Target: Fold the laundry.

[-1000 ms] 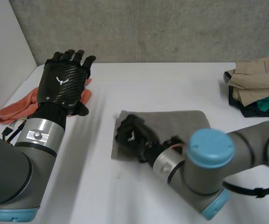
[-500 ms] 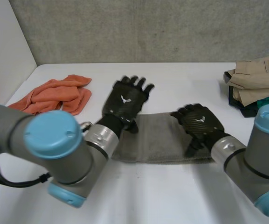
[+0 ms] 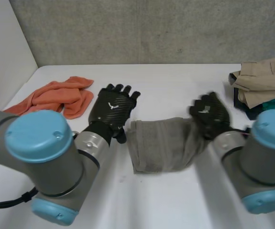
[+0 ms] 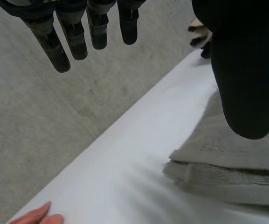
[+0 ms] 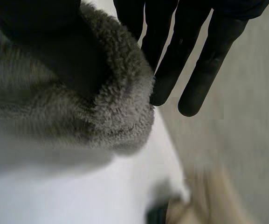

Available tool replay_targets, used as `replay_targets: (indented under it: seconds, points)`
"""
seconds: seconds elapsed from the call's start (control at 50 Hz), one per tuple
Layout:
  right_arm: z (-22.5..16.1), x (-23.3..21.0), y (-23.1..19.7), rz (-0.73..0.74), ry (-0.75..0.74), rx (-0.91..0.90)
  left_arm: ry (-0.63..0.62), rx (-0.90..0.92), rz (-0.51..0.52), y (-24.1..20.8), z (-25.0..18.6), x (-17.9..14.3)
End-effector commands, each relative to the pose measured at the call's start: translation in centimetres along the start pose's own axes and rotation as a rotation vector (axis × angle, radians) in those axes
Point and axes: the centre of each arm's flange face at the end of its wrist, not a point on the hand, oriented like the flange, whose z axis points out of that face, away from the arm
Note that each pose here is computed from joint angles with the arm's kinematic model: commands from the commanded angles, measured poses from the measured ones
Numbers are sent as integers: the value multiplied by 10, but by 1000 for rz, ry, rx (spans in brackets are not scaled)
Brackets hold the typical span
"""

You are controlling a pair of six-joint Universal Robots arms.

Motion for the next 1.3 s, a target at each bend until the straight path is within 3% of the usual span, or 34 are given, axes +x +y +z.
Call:
replay_targets:
  seconds: [0.02,0.14,0.22,0.3,0.32,0.38,0.54,0.62,0.74,0.9,1.04,1.12,1.22,1.3]
  points:
    - [-34,-100,-57,-103,-312,293,-83,-1,-2,-6,-12,-19]
    - [-47,-114,-55,-59,-418,342,-138,-30,-6,0,-10,-28]
    - [-38,-88,-61,85,-350,310,-142,-13,-13,-4,-6,-29]
    - [-21,-25,-53,362,-207,228,-132,23,-17,-14,1,-25]
    - [-17,-10,-48,491,-189,198,-129,27,-19,-14,3,-23]
    - [-13,4,-43,686,-211,139,-92,55,-42,-21,11,-8]
    - [-2,3,-31,796,-376,-49,23,-30,-137,-7,20,30]
    - [13,-11,-20,798,-427,-129,45,-151,-164,11,14,36]
    - [28,-26,0,722,-450,-223,27,-310,-125,39,5,41]
    - [29,-18,11,520,-331,-298,50,-387,-56,58,4,46]
    - [19,-9,-8,429,-296,-227,44,-317,-44,35,10,41]
    - [14,-3,-19,424,-248,-143,2,-195,-75,-10,7,21]
    - [-9,3,-34,388,-177,-3,-18,-89,-101,-45,1,2]
    - [-34,-15,-37,377,-192,48,33,-41,-113,-57,-1,-6]
